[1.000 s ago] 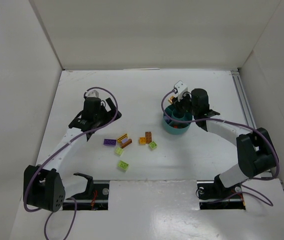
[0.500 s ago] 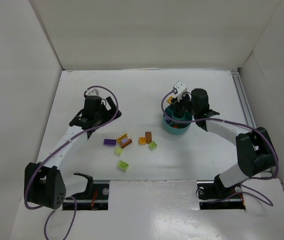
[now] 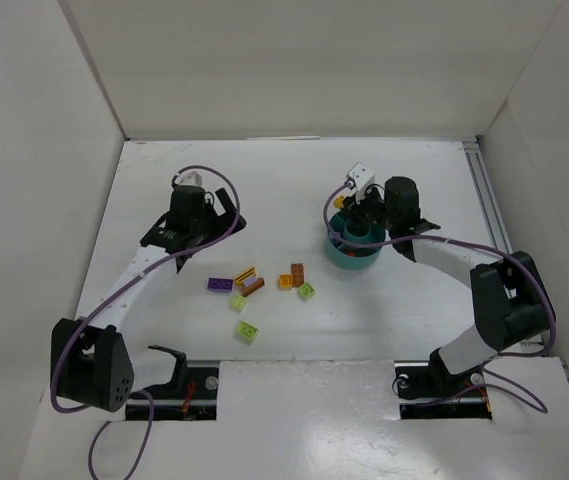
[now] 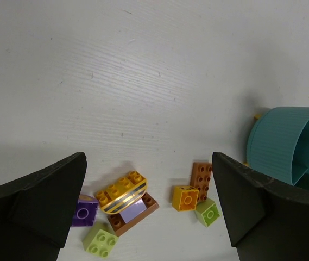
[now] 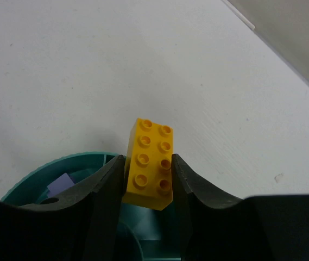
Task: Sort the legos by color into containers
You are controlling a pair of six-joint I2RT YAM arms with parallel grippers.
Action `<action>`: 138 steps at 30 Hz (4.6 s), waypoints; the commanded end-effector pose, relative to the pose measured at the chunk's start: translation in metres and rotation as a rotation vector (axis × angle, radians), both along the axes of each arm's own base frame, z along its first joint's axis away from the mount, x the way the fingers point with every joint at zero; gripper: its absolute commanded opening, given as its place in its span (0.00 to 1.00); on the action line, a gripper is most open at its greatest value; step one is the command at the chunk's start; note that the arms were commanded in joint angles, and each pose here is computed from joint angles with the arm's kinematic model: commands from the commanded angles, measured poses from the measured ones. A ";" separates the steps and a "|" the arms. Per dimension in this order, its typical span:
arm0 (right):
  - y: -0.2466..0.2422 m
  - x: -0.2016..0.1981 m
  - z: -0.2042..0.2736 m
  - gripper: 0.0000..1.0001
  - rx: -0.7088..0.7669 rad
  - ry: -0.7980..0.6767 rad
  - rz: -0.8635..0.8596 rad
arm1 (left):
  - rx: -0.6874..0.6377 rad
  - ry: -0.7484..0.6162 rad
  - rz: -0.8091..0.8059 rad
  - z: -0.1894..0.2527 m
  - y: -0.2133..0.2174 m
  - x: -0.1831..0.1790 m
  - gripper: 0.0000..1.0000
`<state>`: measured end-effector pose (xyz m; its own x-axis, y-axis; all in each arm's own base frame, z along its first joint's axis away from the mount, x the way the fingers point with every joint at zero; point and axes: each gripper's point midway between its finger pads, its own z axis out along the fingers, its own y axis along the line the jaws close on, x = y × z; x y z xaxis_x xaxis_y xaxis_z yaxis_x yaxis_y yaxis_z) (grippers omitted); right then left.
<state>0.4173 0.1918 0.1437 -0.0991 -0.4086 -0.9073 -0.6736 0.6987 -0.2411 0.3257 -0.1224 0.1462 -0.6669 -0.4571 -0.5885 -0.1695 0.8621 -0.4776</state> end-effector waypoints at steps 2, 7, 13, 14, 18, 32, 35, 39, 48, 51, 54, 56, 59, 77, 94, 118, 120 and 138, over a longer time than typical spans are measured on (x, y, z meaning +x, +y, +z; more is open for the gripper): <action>0.005 -0.007 -0.007 0.44 -0.018 -0.029 0.095 | -0.029 -0.086 -0.064 0.028 -0.014 0.015 0.99; 0.012 -0.014 0.012 0.42 0.010 -0.083 0.171 | -0.096 -0.200 -0.243 0.065 -0.058 0.029 0.99; 0.012 -0.019 0.020 0.23 0.011 -0.102 0.184 | -0.152 -0.241 -0.374 0.084 -0.090 0.050 0.99; 0.010 -0.019 0.020 0.21 0.015 -0.101 0.186 | -0.168 -0.245 -0.398 0.086 -0.096 0.052 0.99; 0.010 -0.020 0.034 0.14 0.029 -0.125 0.201 | -0.242 -0.259 -0.516 0.092 -0.122 0.056 0.99; 0.016 -0.033 0.052 0.09 0.015 -0.185 0.314 | -0.426 -0.269 -0.934 0.095 -0.203 0.041 0.99; 0.015 -0.036 0.056 0.09 0.011 -0.202 0.316 | -0.453 -0.263 -0.979 0.093 -0.217 0.038 0.99; 0.019 -0.044 0.066 0.09 0.027 -0.228 0.370 | -0.501 -0.256 -1.037 0.095 -0.230 0.032 0.99; 0.027 -0.063 0.089 0.09 0.052 -0.295 0.469 | -0.665 -0.300 -1.126 0.113 -0.239 0.018 0.98; 0.027 -0.065 0.100 0.09 0.053 -0.329 0.469 | -0.674 -0.279 -1.128 0.109 -0.243 0.015 0.96; 0.023 -0.064 0.107 0.08 0.053 -0.351 0.439 | -0.674 -0.268 -1.125 0.104 -0.247 0.015 0.95; 0.022 -0.066 0.109 0.08 0.054 -0.364 0.438 | -0.679 -0.260 -1.122 0.104 -0.247 0.015 0.95; 0.022 -0.071 0.116 0.08 0.058 -0.389 0.447 | -0.687 -0.239 -1.123 0.100 -0.251 0.012 0.92; 0.027 -0.070 0.116 0.08 0.084 -0.396 0.464 | -0.702 -0.268 -1.169 0.122 -0.267 -0.001 0.41; 0.029 -0.078 0.107 0.13 0.087 -0.382 0.501 | -0.756 -0.336 -1.209 0.147 -0.267 -0.008 0.00; -0.065 -0.052 0.115 1.00 0.140 -0.223 -0.026 | -0.207 -0.223 -0.903 0.064 -0.272 0.053 0.00; -0.100 -0.047 0.113 1.00 0.139 -0.204 -0.206 | -0.185 -0.227 -0.922 0.060 -0.277 0.051 0.00; -0.130 -0.054 0.110 1.00 0.097 -0.175 -0.337 | -0.017 -0.168 -0.997 0.027 -0.289 0.046 0.00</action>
<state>0.3605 0.0649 0.2450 -0.0697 -0.2887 -0.9549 -0.3768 0.8939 -0.2428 0.3671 -0.4063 0.1552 -0.7020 0.2405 -0.6703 0.6554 0.5865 -0.4760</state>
